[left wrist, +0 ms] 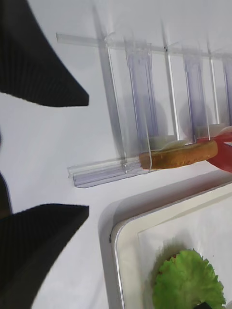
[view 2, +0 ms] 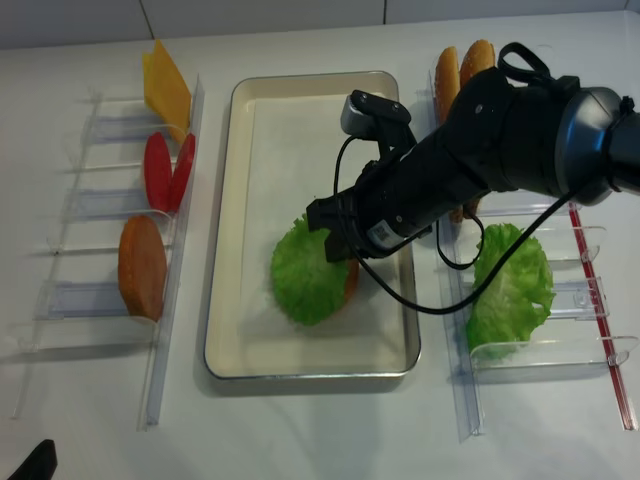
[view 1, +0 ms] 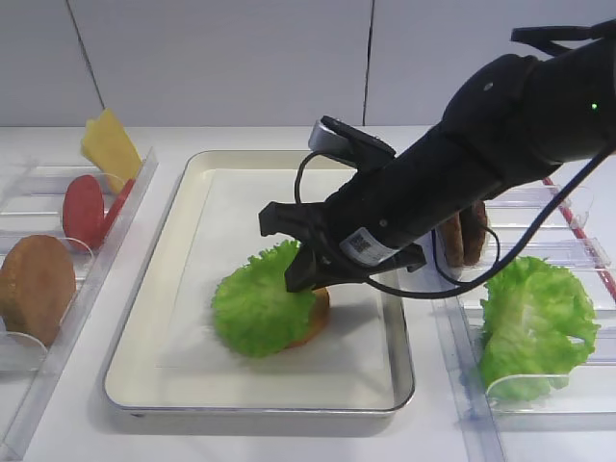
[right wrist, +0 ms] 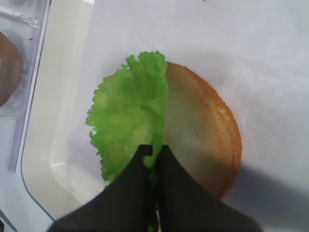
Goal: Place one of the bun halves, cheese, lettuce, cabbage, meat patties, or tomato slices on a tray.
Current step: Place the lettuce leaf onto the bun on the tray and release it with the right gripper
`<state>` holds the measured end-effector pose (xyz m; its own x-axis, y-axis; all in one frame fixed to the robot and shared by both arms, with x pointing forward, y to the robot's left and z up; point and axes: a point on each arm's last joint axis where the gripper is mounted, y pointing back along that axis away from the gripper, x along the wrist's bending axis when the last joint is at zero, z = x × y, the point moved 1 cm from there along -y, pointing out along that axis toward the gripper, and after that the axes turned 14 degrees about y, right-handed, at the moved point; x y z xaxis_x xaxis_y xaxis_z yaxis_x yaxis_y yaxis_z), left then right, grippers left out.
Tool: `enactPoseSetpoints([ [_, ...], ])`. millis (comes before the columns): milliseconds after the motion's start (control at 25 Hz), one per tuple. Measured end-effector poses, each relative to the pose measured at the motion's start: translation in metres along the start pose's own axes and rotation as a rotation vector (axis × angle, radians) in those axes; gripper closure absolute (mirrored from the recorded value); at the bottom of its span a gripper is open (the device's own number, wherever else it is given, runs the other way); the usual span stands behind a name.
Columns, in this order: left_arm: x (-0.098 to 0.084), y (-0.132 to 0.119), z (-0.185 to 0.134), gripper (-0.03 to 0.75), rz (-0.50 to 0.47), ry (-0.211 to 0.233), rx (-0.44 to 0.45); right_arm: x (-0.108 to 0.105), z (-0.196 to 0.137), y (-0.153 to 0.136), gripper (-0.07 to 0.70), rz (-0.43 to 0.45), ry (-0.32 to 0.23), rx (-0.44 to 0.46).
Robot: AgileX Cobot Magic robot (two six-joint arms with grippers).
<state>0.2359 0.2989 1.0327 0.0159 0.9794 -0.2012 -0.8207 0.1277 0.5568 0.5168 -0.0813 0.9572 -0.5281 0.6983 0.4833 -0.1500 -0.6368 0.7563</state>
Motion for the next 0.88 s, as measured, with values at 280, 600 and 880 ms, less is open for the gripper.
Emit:
enactPoseSetpoints([
  [280,0.000,0.000,0.000,0.304,0.000,0.000,0.000,0.000,0.000,0.000,0.536,-0.001,0.007,0.000],
  [600,0.000,0.000,0.000,0.304,0.000,0.000,0.000,-0.001,0.001,0.001,0.062,-0.011,0.010,-0.006],
  [880,0.000,0.000,0.000,0.304,0.000,0.000,0.000,0.001,0.010,0.027,0.029,-0.102,0.129,-0.090],
])
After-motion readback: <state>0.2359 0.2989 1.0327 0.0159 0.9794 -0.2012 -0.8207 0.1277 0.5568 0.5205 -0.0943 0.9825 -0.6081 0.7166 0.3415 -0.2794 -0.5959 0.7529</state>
